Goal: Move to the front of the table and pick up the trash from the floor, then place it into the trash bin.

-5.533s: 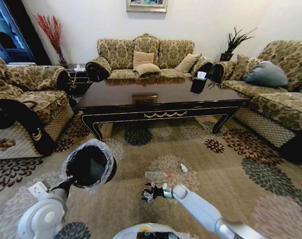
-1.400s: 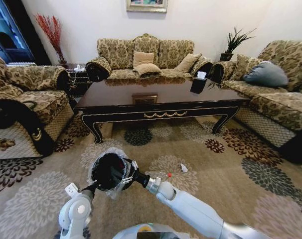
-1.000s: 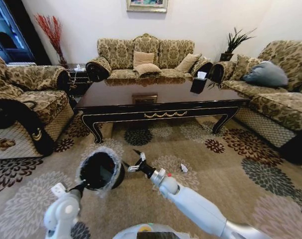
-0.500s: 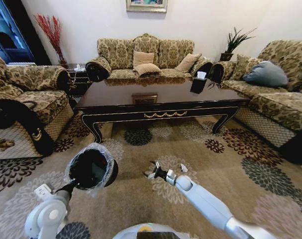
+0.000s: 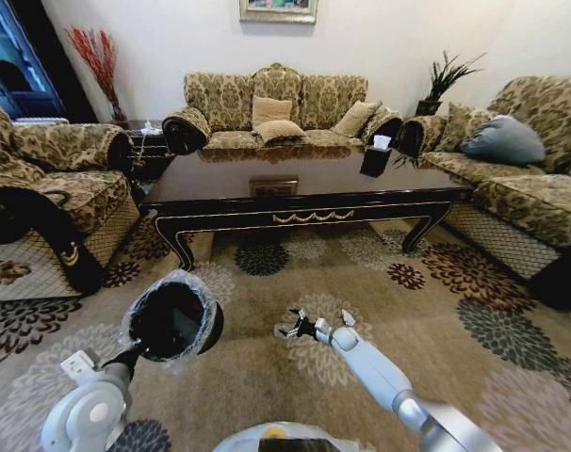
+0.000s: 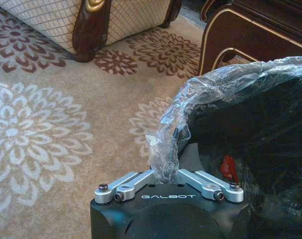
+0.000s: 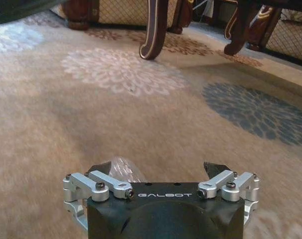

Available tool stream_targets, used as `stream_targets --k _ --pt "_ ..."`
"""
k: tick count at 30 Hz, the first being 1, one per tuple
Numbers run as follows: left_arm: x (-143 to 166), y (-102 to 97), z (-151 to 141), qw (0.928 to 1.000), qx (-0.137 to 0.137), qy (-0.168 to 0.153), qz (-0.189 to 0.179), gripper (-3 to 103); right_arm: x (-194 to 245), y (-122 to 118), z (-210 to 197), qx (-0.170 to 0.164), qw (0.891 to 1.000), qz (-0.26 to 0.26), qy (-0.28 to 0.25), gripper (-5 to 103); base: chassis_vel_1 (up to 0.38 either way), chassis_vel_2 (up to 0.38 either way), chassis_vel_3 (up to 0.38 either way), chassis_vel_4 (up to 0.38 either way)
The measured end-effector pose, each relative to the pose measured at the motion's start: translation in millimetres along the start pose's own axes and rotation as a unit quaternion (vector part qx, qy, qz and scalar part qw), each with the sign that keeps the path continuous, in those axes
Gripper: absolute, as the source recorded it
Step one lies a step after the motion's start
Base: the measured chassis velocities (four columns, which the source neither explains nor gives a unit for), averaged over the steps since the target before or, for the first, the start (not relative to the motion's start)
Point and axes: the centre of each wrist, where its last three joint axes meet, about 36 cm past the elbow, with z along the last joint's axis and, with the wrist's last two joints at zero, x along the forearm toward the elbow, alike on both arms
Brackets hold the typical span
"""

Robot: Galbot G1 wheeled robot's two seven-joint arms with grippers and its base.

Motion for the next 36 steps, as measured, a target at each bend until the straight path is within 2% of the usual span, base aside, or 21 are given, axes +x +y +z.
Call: stream_targets --k 5,15,18,20,24,26,29,36 --pt "0.1 0.4 -1.0 1.0000 0.000 -0.002 0.000 0 14.4 -4.1 16.5 0.016 1.000 -0.014 0.021 100 0.000 0.000 0.000 0.000" --pt "0.3 -1.4 0.4 1.0000 0.002 0.000 0.002 0 16.0 4.5 35.4 0.009 0.999 0.002 0.039 102 0.000 0.000 0.000 0.000" --pt "0.3 -1.4 0.4 1.0000 0.002 0.000 0.002 0 17.6 4.9 39.3 0.007 0.999 0.004 0.045 90 0.000 0.000 0.000 0.000" --pt "0.5 -1.4 0.4 1.0000 0.002 0.000 0.001 0 18.8 4.9 41.3 0.005 0.999 0.005 0.047 90 0.000 0.000 0.000 0.000" --pt "0.9 -2.0 0.6 1.0000 0.002 0.000 0.002 0 25.8 5.8 51.4 -0.001 0.998 0.005 0.059 68 0.000 0.000 0.000 0.000" --pt "0.9 -2.2 0.8 1.0000 0.002 0.001 0.003 0 27.9 5.9 53.2 0.000 0.998 0.003 0.059 68 0.000 0.000 0.000 0.000" --pt "0.8 -3.2 1.8 1.0000 0.002 0.002 0.004 0 31.6 6.5 55.4 0.004 0.998 0.000 0.058 51 0.000 0.000 0.000 0.000" --pt "-0.2 -4.6 3.5 1.0000 0.003 0.004 0.005 0 35.1 5.1 54.9 0.007 0.999 0.004 0.048 36 0.000 0.000 0.000 0.000"
